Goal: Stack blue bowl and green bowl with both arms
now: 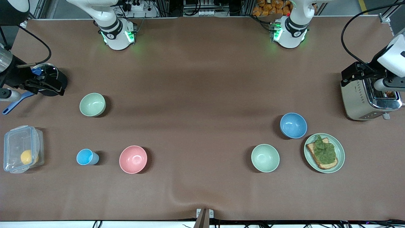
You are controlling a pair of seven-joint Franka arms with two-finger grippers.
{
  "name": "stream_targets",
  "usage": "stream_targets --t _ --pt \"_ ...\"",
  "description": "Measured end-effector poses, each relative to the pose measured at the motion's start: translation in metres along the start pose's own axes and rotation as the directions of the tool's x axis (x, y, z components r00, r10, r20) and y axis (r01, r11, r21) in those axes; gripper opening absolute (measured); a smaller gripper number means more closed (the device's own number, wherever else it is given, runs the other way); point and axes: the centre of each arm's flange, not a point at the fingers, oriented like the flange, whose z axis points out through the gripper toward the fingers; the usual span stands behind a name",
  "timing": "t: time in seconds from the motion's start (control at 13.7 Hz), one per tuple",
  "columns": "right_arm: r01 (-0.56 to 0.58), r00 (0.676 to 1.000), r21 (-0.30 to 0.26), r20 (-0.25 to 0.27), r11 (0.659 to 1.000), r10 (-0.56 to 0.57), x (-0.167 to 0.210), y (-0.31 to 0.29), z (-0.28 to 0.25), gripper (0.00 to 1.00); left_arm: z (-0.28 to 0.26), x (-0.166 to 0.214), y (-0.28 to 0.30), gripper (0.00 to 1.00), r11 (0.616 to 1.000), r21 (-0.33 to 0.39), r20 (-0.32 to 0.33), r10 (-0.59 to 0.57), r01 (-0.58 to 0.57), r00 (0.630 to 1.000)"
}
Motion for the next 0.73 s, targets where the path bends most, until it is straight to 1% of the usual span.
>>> stream_targets --t 0.73 --pt "-0.004 1.0 0.0 0.003 1.0 0.004 0.0006 0.0024 0.0011 1.0 0.005 0.0019 0.0002 1.0 1.0 -0.001 0.009 0.001 -0.001 1.0"
